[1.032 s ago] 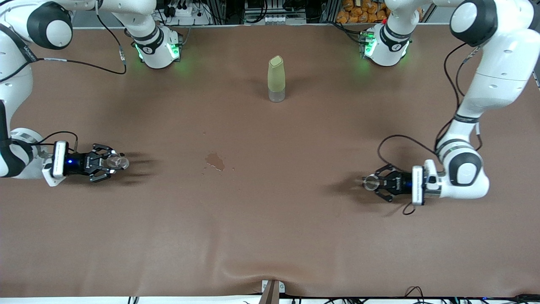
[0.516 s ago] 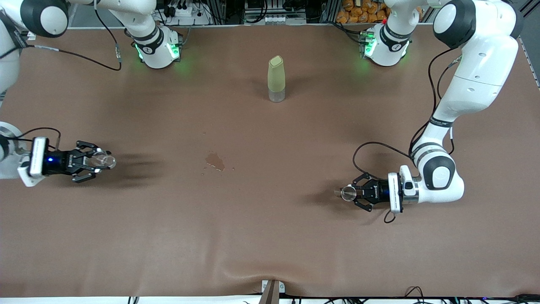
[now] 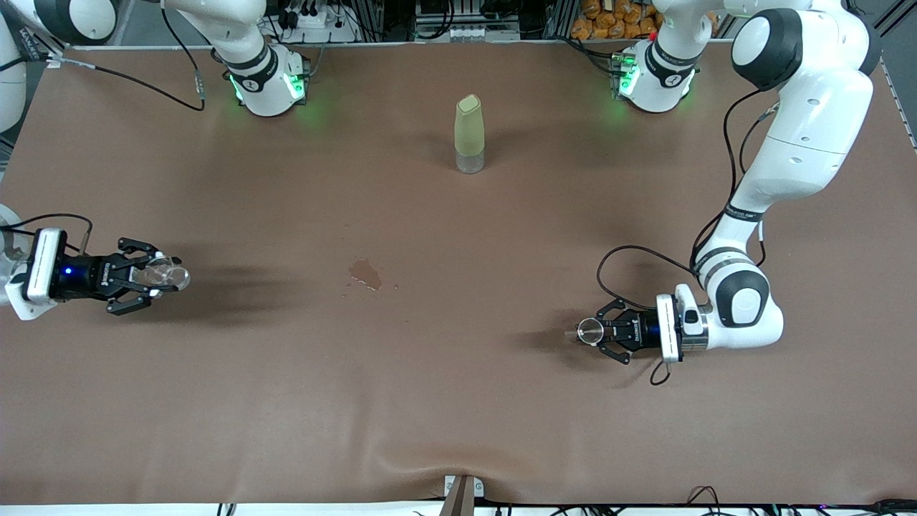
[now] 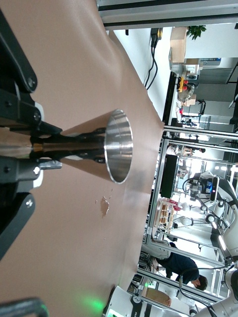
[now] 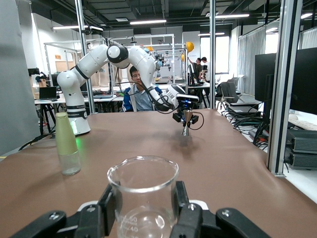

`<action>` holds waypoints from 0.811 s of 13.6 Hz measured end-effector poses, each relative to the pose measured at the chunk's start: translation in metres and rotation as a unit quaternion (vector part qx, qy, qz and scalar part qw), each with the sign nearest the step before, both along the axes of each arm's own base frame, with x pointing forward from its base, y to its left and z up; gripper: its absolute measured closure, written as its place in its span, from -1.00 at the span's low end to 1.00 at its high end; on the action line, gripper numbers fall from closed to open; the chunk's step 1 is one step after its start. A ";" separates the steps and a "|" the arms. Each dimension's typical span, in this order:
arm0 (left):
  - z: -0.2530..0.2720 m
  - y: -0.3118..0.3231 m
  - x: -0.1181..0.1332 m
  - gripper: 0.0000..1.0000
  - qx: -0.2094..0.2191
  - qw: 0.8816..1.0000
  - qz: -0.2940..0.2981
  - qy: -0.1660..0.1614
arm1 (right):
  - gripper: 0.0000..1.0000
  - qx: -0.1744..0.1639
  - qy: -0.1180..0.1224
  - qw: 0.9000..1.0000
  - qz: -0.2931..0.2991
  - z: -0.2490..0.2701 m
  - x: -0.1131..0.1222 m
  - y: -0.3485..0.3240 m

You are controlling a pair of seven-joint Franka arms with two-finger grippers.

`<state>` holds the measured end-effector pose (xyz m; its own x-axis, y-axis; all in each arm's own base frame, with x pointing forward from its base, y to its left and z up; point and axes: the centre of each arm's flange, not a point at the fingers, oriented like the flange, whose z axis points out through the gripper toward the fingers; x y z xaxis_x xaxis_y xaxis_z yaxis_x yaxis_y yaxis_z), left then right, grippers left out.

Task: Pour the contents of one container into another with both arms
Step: 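Lift the beaker with the right gripper while the left gripper lifts the jigger, then move the beaker above the jigger with the right gripper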

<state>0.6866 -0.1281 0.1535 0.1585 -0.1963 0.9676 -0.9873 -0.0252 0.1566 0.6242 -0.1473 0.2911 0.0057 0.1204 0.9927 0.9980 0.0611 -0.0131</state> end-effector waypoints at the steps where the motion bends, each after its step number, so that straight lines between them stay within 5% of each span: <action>1: 0.000 -0.001 0.000 0.58 0.000 1.000 -0.001 -0.002 | 0.00 0.000 -0.001 1.000 0.001 0.000 0.003 0.006; 11: 0.018 -0.065 -0.003 0.58 -0.004 0.998 -0.047 -0.028 | 0.00 0.007 -0.021 1.000 -0.008 0.007 0.029 0.065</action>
<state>0.6832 -0.1932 0.1719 0.0848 -0.1998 0.9762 -0.9925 0.0696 0.1005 0.6530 -0.0821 0.2982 -0.0344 0.1070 0.9937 0.9985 0.0456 0.0297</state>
